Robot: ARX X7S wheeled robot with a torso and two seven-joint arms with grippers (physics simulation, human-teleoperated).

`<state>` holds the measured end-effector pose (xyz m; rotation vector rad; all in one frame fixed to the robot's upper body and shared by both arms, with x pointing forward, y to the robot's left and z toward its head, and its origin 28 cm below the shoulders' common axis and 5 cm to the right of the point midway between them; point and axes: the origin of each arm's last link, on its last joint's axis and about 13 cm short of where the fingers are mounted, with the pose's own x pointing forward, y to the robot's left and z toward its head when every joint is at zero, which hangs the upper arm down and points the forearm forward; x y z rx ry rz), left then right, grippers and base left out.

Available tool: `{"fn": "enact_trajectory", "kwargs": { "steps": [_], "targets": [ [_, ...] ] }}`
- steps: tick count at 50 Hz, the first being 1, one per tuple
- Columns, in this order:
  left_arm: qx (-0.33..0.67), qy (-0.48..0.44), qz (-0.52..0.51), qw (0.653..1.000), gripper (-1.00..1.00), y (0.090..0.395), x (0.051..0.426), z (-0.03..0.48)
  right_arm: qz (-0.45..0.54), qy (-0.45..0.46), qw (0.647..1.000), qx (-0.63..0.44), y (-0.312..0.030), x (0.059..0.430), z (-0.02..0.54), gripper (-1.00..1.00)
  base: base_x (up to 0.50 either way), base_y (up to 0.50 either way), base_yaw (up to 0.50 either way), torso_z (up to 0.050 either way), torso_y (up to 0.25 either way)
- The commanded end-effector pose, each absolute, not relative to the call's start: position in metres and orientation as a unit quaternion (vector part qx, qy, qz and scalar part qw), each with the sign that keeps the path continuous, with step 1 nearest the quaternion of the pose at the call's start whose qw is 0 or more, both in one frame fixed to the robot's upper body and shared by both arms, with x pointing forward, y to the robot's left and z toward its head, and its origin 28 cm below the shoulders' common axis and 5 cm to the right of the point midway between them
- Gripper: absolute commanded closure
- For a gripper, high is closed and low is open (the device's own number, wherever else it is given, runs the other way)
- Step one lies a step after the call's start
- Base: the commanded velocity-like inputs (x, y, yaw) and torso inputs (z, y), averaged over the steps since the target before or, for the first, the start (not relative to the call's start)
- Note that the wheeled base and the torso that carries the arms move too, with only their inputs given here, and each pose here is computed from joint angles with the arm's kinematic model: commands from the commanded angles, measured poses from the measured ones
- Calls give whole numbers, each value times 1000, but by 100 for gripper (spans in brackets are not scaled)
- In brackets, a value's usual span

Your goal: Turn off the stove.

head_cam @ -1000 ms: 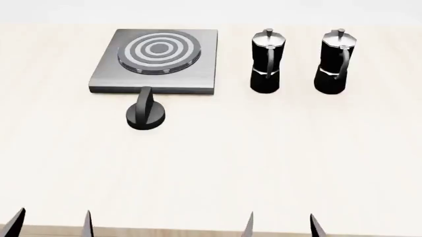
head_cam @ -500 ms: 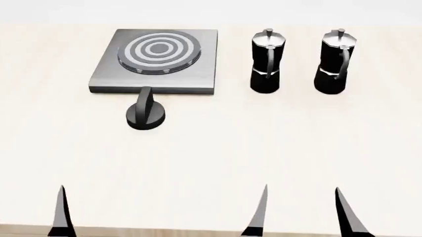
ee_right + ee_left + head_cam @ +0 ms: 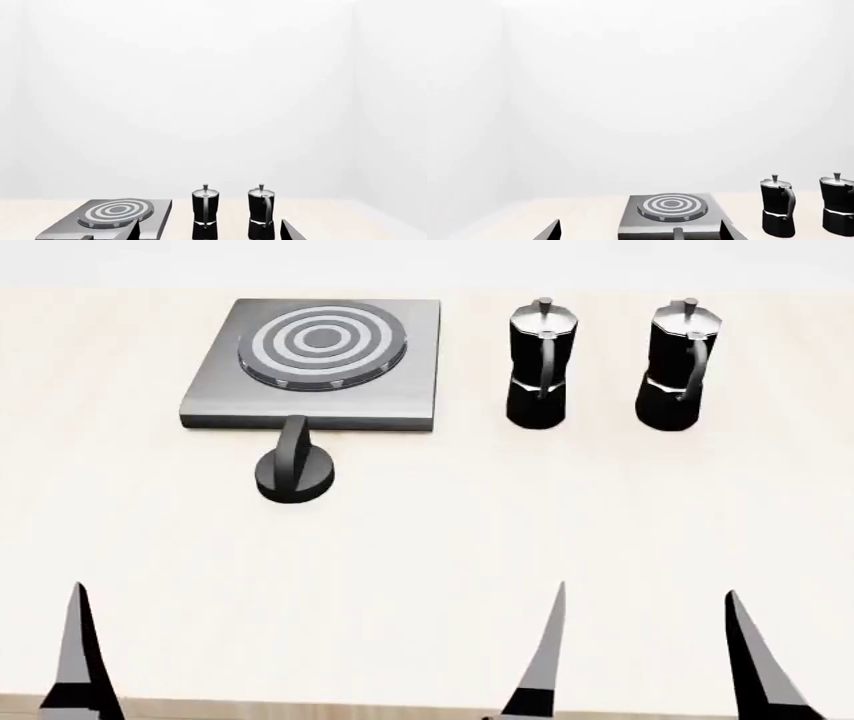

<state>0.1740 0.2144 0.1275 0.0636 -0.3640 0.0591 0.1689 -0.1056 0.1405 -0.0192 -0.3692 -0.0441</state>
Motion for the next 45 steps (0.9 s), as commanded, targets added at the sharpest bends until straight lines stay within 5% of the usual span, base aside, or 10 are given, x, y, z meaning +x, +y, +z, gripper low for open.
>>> {"fn": "enact_trajectory", "kwargs": {
  "steps": [1,45],
  "targets": [
    [30,-201,27,979,-100,214,166,139,-22,-204,979,-7,-106,164,147,-100,0,0,0,0,0],
    [35,-205,27,978,-100,213,164,141,-16,-198,980,14,-108,163,148,-100,94,0,0,0,0]
  ]
}}
